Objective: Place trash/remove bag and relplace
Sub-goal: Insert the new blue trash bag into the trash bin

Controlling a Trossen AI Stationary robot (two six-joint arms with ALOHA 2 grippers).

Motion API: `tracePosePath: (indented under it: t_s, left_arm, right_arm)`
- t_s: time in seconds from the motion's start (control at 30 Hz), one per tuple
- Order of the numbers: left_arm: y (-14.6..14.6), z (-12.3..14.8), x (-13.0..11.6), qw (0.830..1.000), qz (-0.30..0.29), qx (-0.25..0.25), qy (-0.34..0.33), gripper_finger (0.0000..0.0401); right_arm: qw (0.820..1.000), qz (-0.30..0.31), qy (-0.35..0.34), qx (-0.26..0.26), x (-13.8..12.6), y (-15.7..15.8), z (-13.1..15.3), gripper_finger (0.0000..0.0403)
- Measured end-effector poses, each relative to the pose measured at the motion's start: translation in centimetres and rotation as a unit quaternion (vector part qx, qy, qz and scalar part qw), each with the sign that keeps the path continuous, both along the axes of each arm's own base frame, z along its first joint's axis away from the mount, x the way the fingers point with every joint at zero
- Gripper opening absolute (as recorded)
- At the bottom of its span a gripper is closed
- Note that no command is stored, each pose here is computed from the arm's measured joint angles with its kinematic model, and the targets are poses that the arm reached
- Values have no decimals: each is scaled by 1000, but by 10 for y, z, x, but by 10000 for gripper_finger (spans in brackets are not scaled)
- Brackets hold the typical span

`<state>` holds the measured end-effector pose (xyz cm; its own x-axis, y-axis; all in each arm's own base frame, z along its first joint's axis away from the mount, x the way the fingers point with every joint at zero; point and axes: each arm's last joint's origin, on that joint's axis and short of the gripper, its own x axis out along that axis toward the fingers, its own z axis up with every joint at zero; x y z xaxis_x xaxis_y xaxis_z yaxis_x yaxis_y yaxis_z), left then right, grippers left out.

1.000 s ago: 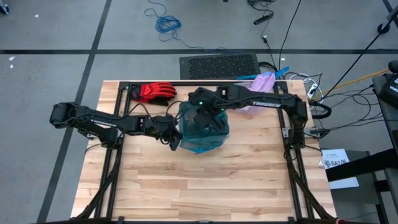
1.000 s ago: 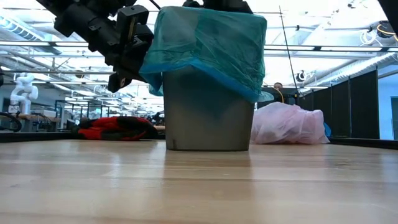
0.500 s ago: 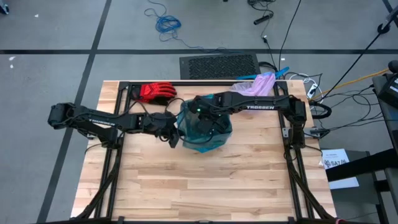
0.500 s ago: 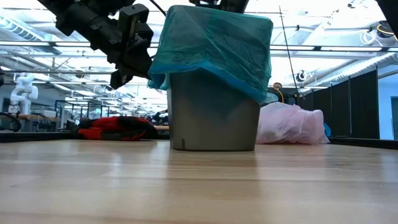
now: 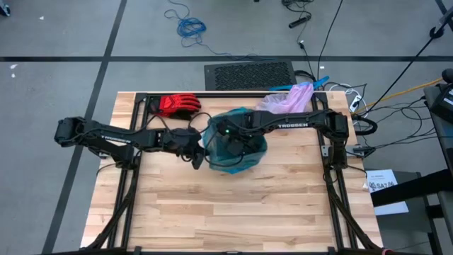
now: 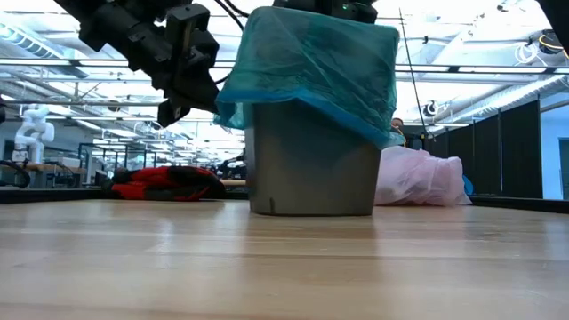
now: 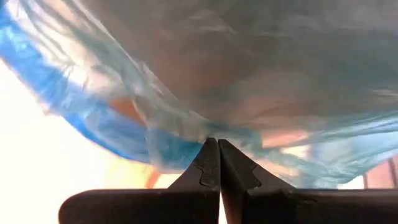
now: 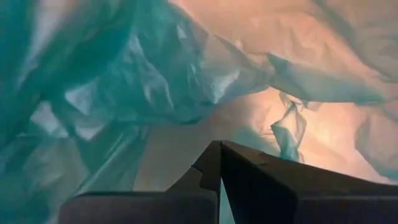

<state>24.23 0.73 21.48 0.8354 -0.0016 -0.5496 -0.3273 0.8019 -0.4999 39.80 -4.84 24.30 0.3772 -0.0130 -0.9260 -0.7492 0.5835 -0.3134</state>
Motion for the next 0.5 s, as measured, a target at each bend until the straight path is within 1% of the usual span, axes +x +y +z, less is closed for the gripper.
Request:
tracePosePath:
  t_s: [0.13, 0.2, 0.27, 0.37, 0.43, 0.5]
  left_arm:
    - [-2, 13, -6, 999, -23, -28, -33, 0]
    - [-4, 22, -12, 998, -32, -31, -52, 0]
    - [-5, 32, -19, 996, -28, -29, -76, 0]
    - [-1, 44, -30, 995, 18, -1, -98, 0]
    - [6, 44, -34, 993, 71, 23, -90, 0]
    - [12, 41, -36, 992, 99, 32, -70, 0]
  right_arm:
    - [1000, -12, 5, 13, -1, 1, -4, 0]
    - [1000, -12, 0, 19, 0, 1, -3, 0]
    - [1000, -12, -3, 19, 0, 1, -3, 0]
    - [1000, -11, -7, 19, 1, 1, -3, 0]
    - [1000, -11, -9, 27, 1, 1, -3, 0]
    - [999, -13, -11, 32, 1, 2, -2, 0]
